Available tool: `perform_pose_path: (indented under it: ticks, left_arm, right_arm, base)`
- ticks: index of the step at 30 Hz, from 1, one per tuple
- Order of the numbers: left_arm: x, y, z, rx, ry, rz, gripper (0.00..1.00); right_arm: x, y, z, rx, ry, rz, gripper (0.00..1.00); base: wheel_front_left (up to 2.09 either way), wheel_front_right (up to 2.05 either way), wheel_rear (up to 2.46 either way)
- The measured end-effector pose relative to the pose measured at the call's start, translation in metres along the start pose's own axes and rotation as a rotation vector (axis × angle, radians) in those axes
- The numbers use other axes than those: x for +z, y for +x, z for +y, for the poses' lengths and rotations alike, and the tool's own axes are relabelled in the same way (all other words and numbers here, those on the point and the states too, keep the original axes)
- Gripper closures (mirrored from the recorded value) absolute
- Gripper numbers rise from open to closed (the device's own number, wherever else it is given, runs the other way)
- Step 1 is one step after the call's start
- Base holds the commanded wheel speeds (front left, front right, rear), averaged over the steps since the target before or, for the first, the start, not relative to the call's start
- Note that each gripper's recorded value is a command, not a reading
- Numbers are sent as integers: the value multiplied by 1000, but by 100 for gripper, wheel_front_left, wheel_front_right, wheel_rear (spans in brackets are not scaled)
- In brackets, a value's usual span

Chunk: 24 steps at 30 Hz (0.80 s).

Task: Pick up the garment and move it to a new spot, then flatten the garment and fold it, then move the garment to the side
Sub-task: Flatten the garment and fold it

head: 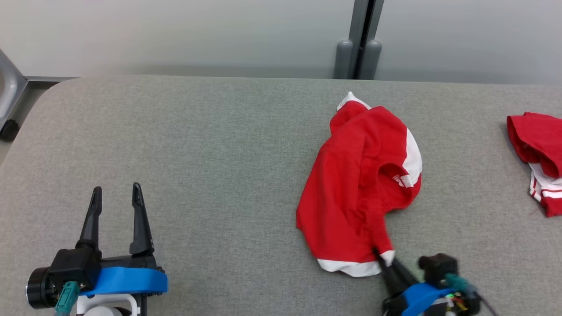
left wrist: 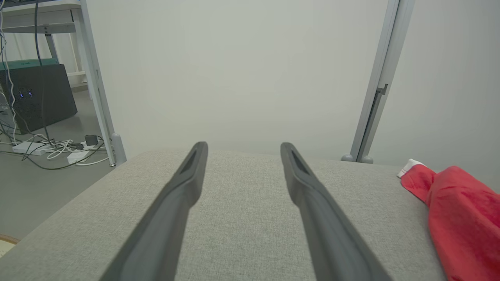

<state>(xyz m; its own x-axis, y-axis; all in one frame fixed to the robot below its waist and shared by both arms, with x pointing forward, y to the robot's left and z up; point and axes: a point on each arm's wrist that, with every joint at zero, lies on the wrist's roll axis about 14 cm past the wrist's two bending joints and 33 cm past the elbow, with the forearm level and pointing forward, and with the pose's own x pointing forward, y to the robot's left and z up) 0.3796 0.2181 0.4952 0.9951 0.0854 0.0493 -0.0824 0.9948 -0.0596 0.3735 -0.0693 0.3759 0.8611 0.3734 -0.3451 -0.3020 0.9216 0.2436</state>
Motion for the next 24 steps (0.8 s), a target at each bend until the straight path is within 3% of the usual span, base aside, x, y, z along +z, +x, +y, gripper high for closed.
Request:
perform_pose_path:
  ticks: [9,13,18,24]
  left_arm:
    - [0,6,-11,-27,-7,-5,0]
    - [1,7,-13,-34,-5,-7,0]
    - [2,8,-14,-38,-5,-10,0]
    - [4,8,-10,-32,-4,-14,0]
  right_arm:
    - [75,-36,-126,-337,-47,-236,100]
    - [115,-57,-159,-422,-122,-336,100]
    - [163,-52,-145,-384,-191,-433,100]
    - [193,-10,-72,-177,-238,-466,100]
  base:
    - [0,0,0]
    - [0,0,0]
    - [0,0,0]
    - [0,0,0]
